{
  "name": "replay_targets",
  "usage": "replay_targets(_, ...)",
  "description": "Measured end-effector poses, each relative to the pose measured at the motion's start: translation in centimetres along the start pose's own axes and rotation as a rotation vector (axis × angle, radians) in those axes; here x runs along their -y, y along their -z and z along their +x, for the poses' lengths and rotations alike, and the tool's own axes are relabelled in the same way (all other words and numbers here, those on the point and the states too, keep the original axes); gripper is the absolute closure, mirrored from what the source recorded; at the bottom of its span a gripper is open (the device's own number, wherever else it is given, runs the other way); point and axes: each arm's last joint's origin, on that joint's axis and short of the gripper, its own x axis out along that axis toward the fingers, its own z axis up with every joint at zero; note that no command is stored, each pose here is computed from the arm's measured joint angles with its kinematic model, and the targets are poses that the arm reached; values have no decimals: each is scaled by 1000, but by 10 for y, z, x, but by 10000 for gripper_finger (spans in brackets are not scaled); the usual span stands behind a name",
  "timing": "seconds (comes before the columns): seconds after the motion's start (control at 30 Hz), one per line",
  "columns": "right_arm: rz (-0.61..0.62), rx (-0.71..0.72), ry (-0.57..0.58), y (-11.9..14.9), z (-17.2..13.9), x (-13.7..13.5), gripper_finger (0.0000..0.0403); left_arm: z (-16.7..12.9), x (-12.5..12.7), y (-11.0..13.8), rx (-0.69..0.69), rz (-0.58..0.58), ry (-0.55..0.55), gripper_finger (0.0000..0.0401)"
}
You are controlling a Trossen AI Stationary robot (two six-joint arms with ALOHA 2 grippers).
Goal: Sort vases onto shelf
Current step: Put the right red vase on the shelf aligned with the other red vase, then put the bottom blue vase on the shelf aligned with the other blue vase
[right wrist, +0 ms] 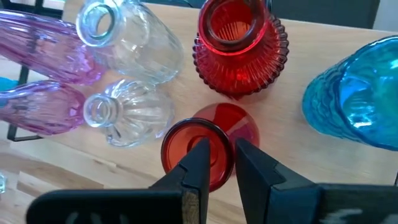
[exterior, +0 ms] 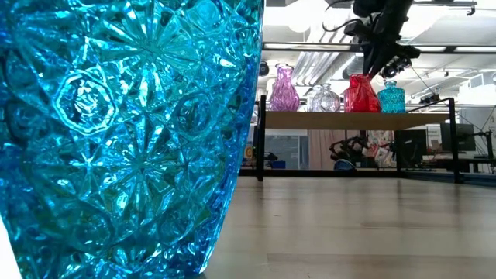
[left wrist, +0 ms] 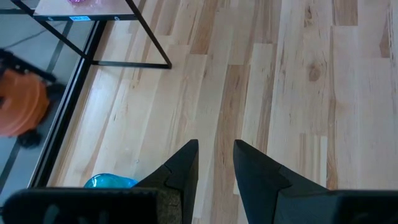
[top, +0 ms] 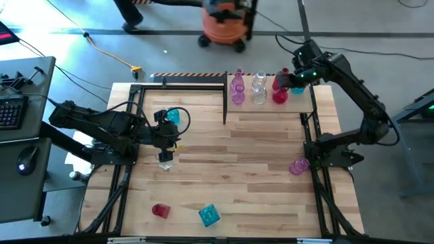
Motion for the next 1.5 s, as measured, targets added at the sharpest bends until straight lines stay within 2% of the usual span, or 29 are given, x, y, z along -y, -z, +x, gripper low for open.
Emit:
replay_targets(0.33,-6,53,-16,9,-18,3,350,0,0,0,0,0,0,311)
replay_targets(0.53,-47,27,-128,22,-29,-4,350,0,0,0,0,0,0,311)
replay_targets(0.93,-325,-74,-258,71,-35,-61,350,0,0,0,0,0,0,311)
replay_targets(1.2,-419,-67,-310,106,-39,-98,350,0,0,0,0,0,0,311)
replay_targets(1.5,-573,-73,-328,139,-23,-140,350,0,0,0,0,0,0,311)
